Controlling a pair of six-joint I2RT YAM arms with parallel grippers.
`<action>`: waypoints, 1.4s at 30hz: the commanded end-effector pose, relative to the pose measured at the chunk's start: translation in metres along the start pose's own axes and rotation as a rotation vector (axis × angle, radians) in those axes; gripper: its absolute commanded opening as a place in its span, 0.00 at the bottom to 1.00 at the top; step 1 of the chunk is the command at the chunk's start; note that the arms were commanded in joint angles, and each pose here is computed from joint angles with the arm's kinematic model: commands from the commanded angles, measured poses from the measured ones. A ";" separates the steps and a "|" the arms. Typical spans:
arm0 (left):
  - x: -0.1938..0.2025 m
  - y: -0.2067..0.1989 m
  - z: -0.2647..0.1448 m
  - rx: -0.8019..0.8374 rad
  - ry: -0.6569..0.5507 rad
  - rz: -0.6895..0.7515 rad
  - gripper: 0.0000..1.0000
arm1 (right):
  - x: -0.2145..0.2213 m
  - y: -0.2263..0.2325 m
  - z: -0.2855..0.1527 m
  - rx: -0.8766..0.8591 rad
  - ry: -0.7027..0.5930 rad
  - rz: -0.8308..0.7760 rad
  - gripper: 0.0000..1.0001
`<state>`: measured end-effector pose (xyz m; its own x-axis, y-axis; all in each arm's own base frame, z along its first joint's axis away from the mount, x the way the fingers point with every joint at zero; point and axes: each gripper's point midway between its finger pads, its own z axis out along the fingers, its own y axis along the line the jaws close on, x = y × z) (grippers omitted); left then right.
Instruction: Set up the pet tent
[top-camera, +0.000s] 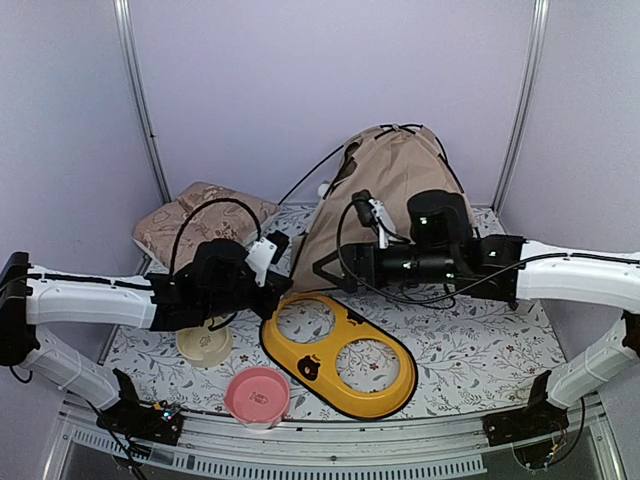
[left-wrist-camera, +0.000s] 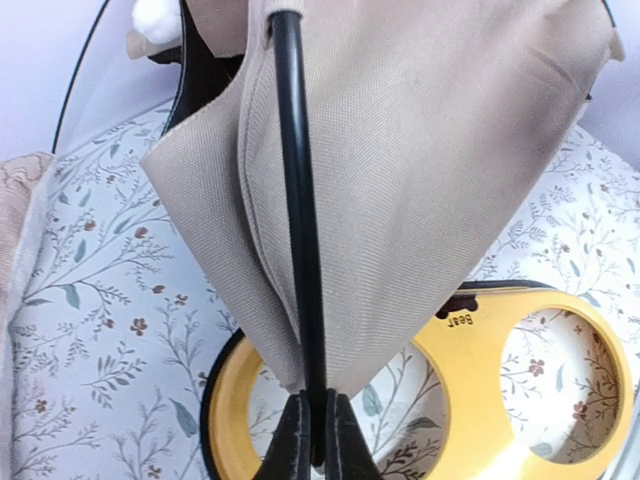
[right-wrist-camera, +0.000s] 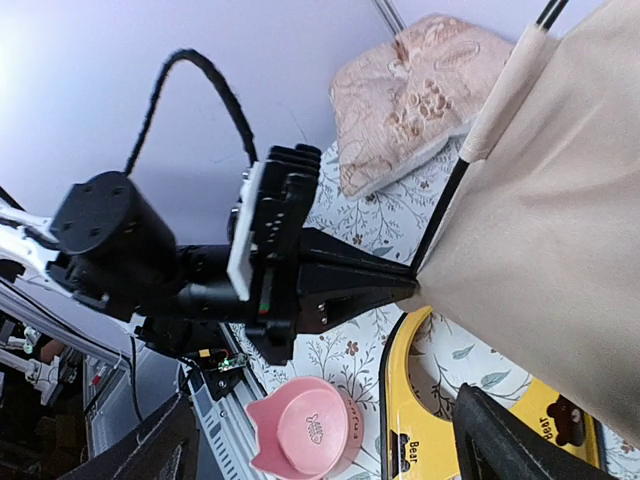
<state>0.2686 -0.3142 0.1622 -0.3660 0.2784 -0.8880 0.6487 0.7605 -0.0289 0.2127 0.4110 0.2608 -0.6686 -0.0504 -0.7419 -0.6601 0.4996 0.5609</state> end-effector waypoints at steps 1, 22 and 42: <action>-0.046 0.032 -0.016 -0.095 -0.117 0.059 0.00 | -0.028 0.002 -0.064 0.103 -0.083 -0.068 0.91; -0.100 0.057 -0.048 -0.179 -0.258 0.113 0.00 | -0.067 -0.165 -0.231 0.701 -0.335 0.155 0.79; -0.170 0.033 -0.102 -0.041 -0.463 0.099 0.00 | -0.145 -0.165 -0.243 0.711 -0.469 0.024 0.00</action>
<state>0.2907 -0.2794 0.2837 -0.0867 0.1976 -0.9764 0.6221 0.7763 0.1019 0.3314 0.1360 0.3032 -0.5468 0.1650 -0.8209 -0.1592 0.9420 0.2954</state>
